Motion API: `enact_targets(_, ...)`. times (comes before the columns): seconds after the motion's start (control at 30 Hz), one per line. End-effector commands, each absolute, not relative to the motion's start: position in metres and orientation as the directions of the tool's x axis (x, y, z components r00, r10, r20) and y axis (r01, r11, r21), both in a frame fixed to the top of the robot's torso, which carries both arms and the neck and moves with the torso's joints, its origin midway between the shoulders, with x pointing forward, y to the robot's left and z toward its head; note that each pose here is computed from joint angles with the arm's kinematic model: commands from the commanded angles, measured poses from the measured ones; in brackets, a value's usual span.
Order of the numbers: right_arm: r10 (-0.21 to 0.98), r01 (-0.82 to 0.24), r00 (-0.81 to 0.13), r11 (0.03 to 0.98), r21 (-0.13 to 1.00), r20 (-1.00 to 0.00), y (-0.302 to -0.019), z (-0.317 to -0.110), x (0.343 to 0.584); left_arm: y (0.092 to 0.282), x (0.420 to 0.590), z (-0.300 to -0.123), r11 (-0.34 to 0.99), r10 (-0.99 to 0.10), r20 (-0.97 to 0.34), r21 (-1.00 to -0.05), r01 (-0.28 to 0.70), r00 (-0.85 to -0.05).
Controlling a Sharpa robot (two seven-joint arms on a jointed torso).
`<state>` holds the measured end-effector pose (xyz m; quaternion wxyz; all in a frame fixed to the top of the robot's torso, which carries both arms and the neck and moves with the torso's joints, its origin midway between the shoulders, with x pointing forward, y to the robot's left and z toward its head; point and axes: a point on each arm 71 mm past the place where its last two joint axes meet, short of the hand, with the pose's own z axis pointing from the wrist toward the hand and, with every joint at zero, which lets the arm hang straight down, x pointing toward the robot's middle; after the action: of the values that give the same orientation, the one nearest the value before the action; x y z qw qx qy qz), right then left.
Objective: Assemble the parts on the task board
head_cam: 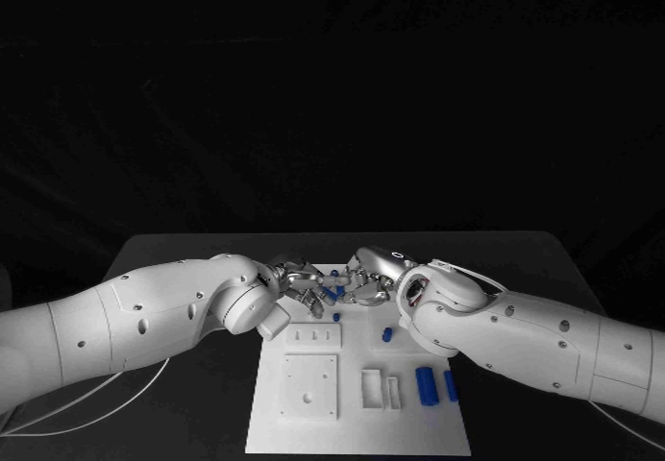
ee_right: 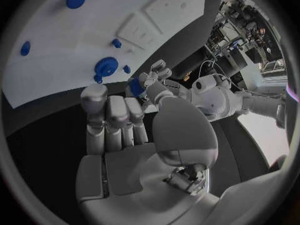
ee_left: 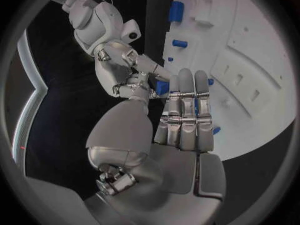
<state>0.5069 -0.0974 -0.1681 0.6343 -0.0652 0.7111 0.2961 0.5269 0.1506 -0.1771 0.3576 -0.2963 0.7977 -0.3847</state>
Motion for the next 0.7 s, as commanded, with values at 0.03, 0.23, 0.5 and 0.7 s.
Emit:
enact_targets(0.03, 0.267, -0.484, -0.187, 0.812, 0.325, -0.945, -0.0928, -0.168, 0.5045, 0.1437, 0.5236, -0.1773, 0.541, -0.72, -0.338, -0.82, -0.186, -0.605)
enact_targets(0.23, 0.26, -0.487, -0.196, 0.811, 0.324, -0.946, -0.0911, -0.1693, 0.5036, 0.1432, 0.5235, -0.177, 0.539, -0.721, -0.338, -0.823, -0.182, -0.605)
enact_targets(0.5, 0.252, -0.486, -0.204, 0.813, 0.322, -0.946, -0.0901, -0.1717, 0.5031, 0.1422, 0.5236, -0.1766, 0.534, -0.722, -0.337, -0.827, -0.177, -0.604)
enact_targets(0.7, 0.249, -0.482, -0.207, 0.816, 0.32, -0.946, -0.0909, -0.1731, 0.5035, 0.1433, 0.5244, -0.1763, 0.532, -0.727, -0.339, -0.828, -0.177, -0.597)
